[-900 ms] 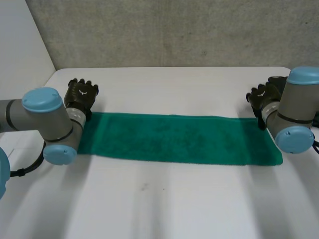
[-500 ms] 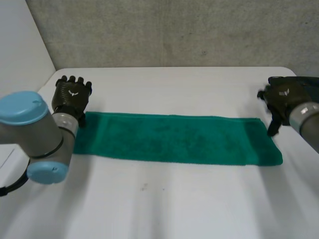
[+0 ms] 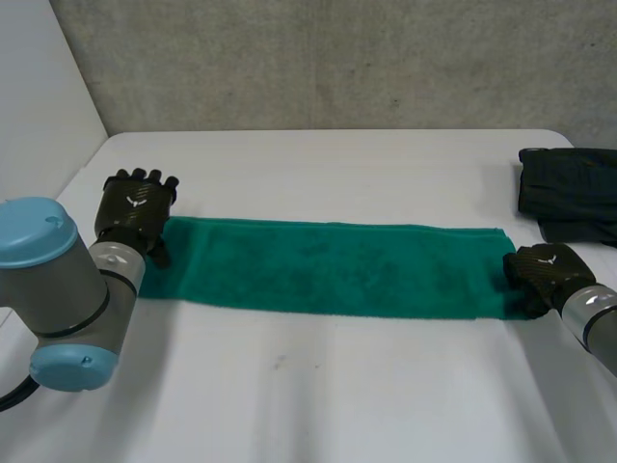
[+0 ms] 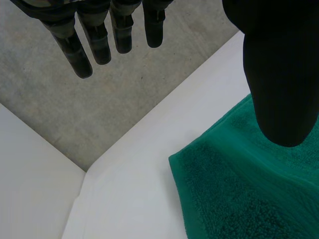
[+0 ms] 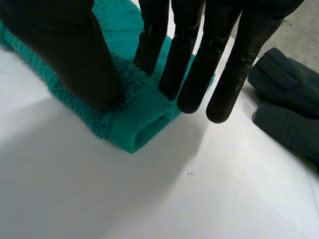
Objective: Fold the laundry.
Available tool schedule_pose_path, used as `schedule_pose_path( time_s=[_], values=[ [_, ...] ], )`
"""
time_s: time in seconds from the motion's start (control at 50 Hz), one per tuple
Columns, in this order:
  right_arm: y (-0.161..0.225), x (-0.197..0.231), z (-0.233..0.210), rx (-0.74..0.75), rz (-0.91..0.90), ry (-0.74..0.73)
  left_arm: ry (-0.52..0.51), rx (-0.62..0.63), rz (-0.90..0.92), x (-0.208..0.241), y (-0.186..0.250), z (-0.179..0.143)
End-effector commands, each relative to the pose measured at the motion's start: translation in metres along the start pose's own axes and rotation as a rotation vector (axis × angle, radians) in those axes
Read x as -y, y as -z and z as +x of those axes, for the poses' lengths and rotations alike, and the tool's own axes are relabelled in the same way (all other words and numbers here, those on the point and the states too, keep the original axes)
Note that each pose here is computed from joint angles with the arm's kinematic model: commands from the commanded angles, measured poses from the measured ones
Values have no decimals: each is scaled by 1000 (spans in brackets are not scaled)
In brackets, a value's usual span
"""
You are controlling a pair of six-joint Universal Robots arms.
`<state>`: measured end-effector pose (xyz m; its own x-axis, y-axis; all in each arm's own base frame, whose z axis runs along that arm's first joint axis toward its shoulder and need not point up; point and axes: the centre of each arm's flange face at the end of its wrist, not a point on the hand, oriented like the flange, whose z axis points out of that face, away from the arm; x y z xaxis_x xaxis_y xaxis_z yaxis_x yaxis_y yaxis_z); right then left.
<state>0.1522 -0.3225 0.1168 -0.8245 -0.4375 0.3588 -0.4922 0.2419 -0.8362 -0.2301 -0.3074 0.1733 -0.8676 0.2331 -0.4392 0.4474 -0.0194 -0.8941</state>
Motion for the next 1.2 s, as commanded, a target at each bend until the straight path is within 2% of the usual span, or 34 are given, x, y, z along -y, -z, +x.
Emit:
schedule_pose_path(
  time_s=[0.02, 0.18, 0.24, 0.32, 0.4, 0.48, 0.5, 0.56, 0.58, 0.64, 0.66, 0.72, 0.74, 0.82, 0.9, 0.96, 1.06, 1.1, 1.2],
  values=[
    [-2, -5, 13, -33, -13, -11, 0, 0, -1, 0, 1, 0],
    [14, 0, 71, -200, -10, 33, 5, 5, 2, 3, 3, -1],
    [15, -10, 96, -268, -48, 120, 4, 4, -3, 3, 4, -2],
    [17, -9, 123, -351, -98, 333, 3, 0, -9, 3, 6, -2],
    [14, 4, 126, -392, -97, 398, 5, -2, -10, 6, 9, -3],
    [10, 49, 83, -319, 63, 410, 6, 4, -4, 8, 9, -5],
    [12, 71, 59, -275, 144, 408, 6, 4, -3, 9, 9, -5],
    [18, 102, 20, -192, 268, 414, 7, 9, 3, 11, 10, -7],
    [25, 123, -11, -117, 358, 431, 7, 10, 5, 11, 10, -7],
    [38, 147, -56, 2, 482, 470, 10, 19, 10, 14, 10, -10],
    [46, 158, -88, 89, 551, 490, 10, 18, 12, 14, 10, -10],
    [54, 162, -138, 230, 623, 523, 11, 26, 17, 16, 10, -12],
    [60, 161, -171, 322, 664, 541, 11, 26, 18, 17, 10, -13],
    [72, 154, -236, 488, 720, 569, 11, 28, 18, 16, 10, -13],
    [68, 131, -270, 577, 683, 586, 11, 24, 16, 16, 11, -12],
    [66, 121, -277, 613, 655, 584, 10, 16, 11, 14, 12, -10],
    [64, 124, -267, 589, 589, 523, 8, 6, 11, 14, 13, -7],
    [64, 128, -259, 564, 555, 464, 5, -7, 23, 17, 14, -2],
    [48, 127, -194, 419, 369, 184, 0, -69, 85, 35, 22, 18]
  ],
)
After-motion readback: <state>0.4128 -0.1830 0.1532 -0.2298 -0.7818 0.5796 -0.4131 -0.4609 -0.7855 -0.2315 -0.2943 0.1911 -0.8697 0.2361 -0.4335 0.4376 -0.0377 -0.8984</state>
